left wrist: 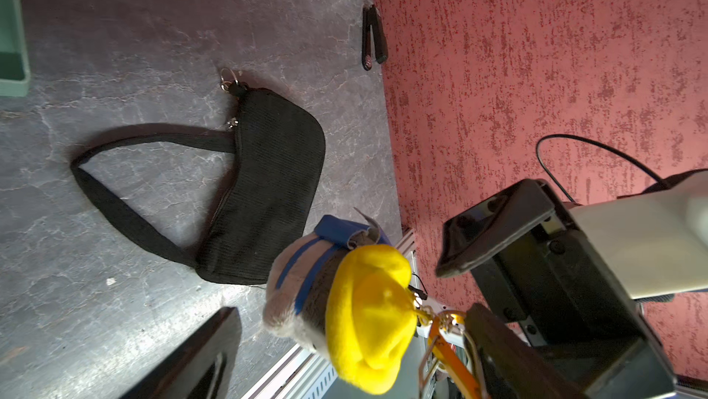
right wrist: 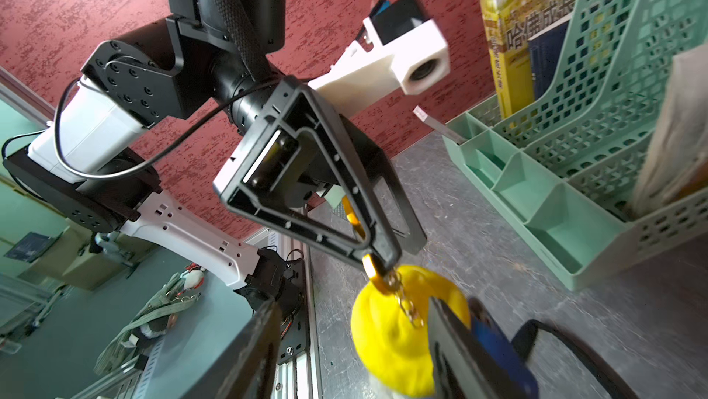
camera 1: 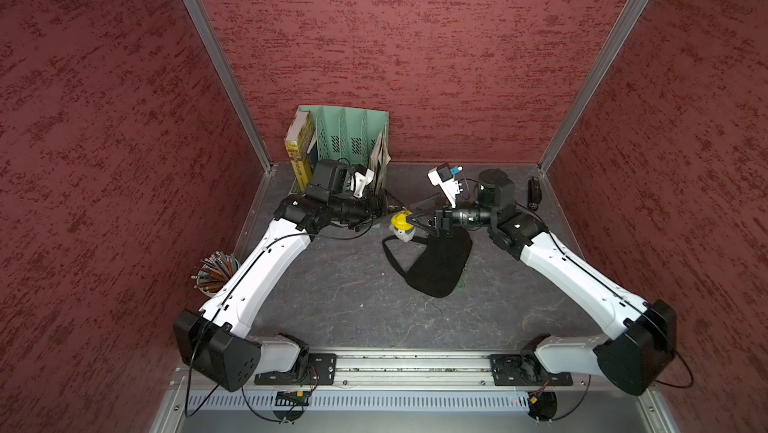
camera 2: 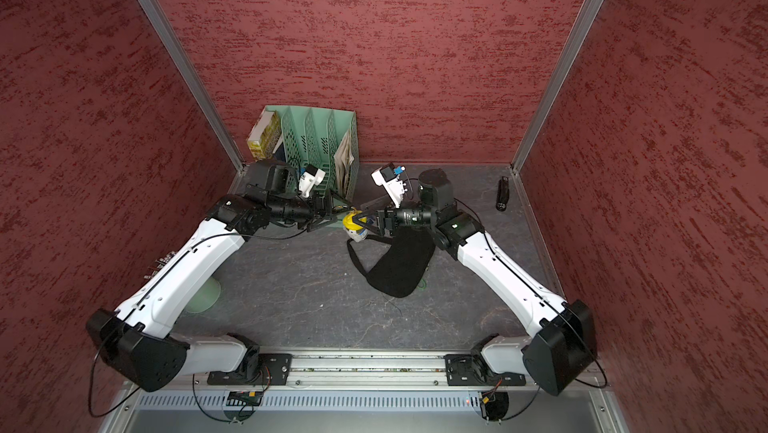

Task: Remove the decoration from the bag
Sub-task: Place the decoration item at the center of the board.

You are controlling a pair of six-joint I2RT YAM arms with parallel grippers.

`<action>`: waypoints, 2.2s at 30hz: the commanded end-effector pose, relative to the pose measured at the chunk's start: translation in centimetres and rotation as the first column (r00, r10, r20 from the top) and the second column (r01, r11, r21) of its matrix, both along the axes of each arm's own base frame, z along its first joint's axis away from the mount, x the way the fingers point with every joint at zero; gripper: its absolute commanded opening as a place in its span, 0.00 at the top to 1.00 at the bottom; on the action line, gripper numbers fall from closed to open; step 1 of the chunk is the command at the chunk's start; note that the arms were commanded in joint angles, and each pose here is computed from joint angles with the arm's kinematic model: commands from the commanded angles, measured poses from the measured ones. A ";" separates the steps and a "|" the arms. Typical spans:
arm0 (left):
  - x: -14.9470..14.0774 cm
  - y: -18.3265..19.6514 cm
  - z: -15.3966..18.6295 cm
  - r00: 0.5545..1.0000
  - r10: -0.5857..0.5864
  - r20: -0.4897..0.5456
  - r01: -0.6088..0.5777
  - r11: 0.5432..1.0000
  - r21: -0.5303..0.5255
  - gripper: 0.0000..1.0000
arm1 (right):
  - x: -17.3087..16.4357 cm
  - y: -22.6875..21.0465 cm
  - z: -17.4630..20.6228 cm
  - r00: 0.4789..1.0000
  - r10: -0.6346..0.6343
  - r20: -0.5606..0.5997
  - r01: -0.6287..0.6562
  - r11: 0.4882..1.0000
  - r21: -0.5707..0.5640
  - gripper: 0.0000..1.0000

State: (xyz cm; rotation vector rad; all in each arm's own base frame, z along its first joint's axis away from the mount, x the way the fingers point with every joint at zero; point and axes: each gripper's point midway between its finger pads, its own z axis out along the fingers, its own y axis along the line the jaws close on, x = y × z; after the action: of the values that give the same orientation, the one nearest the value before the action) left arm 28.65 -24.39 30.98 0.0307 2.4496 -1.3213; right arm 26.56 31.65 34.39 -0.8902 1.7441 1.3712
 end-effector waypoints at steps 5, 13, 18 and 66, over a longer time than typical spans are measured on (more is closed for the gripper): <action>-1.2 -1.2 3.5 0.997 -0.048 0.061 0.052 0.996 -0.071 0.05 | 0.1 2.0 1.1 0.997 0.064 0.045 -0.065 0.997 0.030 0.53; -1.6 -1.0 3.7 0.996 -0.053 0.068 0.057 0.996 -0.067 0.05 | 0.2 2.5 0.8 0.997 0.071 0.026 -0.072 0.997 0.029 1.00; -1.6 0.4 4.6 0.994 -0.026 0.105 0.032 0.998 -0.055 0.04 | 2.2 2.5 -1.8 1.000 -0.019 -0.019 0.018 0.998 -0.057 1.00; -1.0 7.5 4.4 0.966 0.169 0.193 -0.174 0.985 0.007 0.00 | 10.1 -1.0 -18.6 0.850 -0.508 -0.139 0.322 0.710 -0.627 0.51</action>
State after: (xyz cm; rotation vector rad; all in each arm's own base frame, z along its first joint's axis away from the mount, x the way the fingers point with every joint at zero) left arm 27.50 -16.71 35.27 -0.0705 2.2700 -1.1405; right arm 36.28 32.49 17.42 -0.5698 2.4200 0.8369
